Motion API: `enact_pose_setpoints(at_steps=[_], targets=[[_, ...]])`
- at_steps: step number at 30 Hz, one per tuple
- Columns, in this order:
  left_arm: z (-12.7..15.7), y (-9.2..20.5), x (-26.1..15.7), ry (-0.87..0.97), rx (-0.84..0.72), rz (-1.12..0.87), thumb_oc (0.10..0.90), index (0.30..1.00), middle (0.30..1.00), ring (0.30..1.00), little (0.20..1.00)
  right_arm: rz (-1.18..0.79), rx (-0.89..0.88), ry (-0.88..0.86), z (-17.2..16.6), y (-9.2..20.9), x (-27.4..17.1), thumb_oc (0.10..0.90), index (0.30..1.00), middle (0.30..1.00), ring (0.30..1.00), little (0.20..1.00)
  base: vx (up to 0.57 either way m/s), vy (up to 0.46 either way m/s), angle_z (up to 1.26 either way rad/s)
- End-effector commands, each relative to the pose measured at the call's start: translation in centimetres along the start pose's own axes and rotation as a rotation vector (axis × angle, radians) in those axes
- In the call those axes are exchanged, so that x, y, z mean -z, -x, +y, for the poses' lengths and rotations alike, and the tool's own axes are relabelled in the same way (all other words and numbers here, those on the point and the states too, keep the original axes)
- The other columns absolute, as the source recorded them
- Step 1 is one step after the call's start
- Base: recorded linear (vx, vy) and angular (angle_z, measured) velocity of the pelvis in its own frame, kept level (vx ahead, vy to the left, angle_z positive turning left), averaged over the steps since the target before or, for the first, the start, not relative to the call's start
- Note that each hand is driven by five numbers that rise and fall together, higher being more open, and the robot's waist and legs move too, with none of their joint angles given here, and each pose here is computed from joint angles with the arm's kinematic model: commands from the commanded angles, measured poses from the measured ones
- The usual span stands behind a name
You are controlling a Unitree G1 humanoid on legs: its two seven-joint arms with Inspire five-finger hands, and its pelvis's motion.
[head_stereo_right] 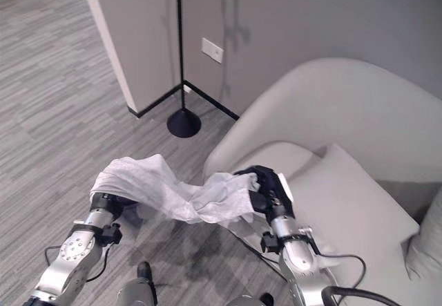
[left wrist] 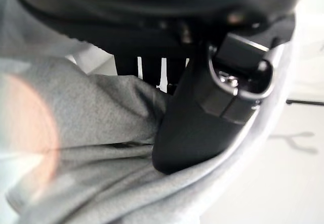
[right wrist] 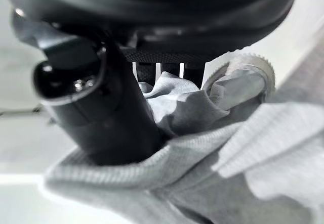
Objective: Hang the clothes on the sofa on the clothes rack.
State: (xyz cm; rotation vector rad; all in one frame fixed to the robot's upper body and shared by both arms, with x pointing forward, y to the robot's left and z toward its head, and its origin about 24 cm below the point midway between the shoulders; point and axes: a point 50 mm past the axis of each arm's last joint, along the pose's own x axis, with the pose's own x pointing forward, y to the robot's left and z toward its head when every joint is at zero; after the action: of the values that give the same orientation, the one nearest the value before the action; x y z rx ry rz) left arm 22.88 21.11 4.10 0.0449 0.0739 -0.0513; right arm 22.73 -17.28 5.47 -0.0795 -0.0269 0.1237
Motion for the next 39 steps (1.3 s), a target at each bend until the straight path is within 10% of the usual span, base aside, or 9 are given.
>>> enact_pose_setpoints(at_steps=[1, 39], targets=[[-1.3, -0.2, -6.2, 0.002, 0.025, -0.35, 0.4, 0.3, 0.3, 0.3, 0.3, -0.273, 0.046, 0.092, -2.4, -0.9, -5.3, 0.4, 0.3, 0.3, 0.3, 0.3, 0.3, 0.685, 0.41], [-1.9, 0.0, -4.5, 0.044, -0.072, -0.34, 0.4, 0.3, 0.3, 0.3, 0.3, -0.211, 0.093, 0.144, -4.6, 0.0, -3.8, 0.4, 0.3, 0.3, 0.3, 0.3, 0.28, 0.105, -0.05]])
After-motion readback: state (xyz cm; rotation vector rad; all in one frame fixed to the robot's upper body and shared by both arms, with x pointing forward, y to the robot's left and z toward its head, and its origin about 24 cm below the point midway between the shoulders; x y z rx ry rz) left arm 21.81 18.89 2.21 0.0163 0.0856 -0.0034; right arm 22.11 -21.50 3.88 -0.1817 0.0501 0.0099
